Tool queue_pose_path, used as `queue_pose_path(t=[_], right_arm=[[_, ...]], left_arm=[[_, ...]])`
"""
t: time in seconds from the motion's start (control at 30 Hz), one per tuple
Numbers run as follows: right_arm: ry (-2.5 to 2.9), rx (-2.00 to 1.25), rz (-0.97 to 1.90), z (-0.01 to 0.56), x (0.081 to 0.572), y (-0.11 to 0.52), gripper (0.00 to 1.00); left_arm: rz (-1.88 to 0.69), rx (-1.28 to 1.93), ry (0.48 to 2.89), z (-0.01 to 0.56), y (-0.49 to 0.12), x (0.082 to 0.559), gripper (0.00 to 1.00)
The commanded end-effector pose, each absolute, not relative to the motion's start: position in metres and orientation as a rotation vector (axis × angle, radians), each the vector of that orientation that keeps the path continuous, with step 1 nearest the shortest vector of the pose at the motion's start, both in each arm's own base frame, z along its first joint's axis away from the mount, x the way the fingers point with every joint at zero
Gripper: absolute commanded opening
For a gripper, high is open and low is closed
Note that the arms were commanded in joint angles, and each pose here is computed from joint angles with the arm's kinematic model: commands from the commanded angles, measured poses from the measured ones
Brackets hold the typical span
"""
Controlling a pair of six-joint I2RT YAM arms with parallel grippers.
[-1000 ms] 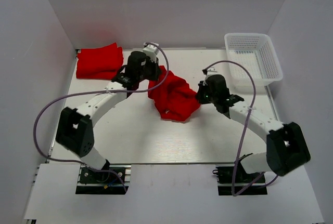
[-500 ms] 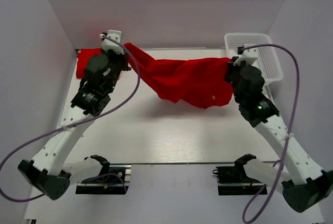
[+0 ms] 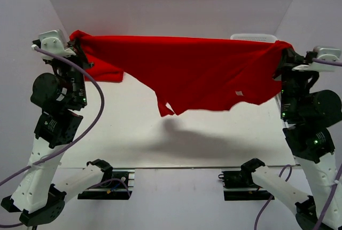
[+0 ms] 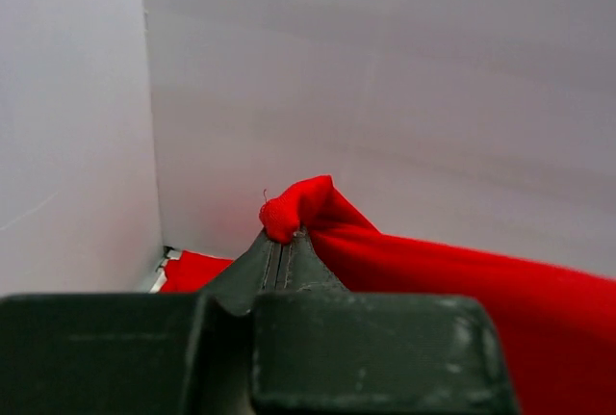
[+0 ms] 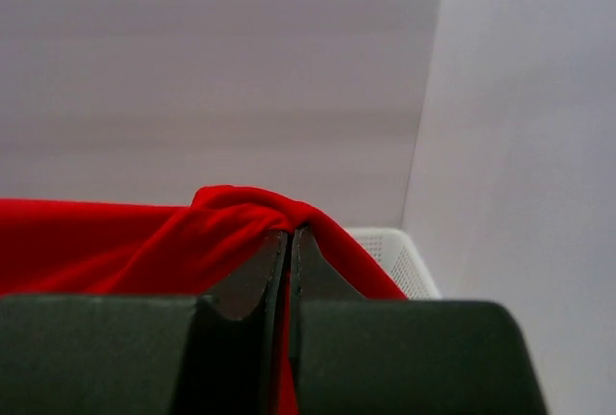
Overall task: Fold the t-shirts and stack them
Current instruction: Flatten out the tshirt
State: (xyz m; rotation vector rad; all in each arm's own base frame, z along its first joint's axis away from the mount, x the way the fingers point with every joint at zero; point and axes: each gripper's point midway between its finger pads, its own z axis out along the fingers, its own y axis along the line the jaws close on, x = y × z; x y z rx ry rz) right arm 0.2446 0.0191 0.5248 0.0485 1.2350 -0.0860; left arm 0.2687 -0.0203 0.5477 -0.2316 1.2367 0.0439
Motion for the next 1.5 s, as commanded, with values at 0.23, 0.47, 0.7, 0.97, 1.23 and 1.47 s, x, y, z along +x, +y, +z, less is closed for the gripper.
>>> queue_pose_path(t=[0.23,0.47,0.7,0.97,1.23,1.47], right_arm=[[1.171,0.105,-0.143,0.549,0.231,0.0,0.0],[1.386,0.134,-0.211,0.463,0.318,0.034,0.0],[1.741,0.053,-0.33,0.311,0.444,0.073,0.0],[1.956,-0.045,-0.411,0.216,0.564,0.085,0.0],[1.978,-0.115,-0.381,0.18,0.629,0.1,0.3],[1.922,-0.126,-0.372,0.202,0.639,0.105,0.9]], left_arm=[[0.147,-0.315,1.244,0.55,0.011,0.248,0.0],[0.179,-0.326,1.472,0.449,-0.032,0.33,0.0],[0.337,-0.284,1.784,0.309,-0.068,0.43,0.0],[0.398,-0.226,1.967,0.2,-0.07,0.547,0.0],[0.375,-0.118,2.084,0.13,-0.076,0.612,0.57],[0.36,-0.129,2.051,0.157,-0.078,0.621,1.0]])
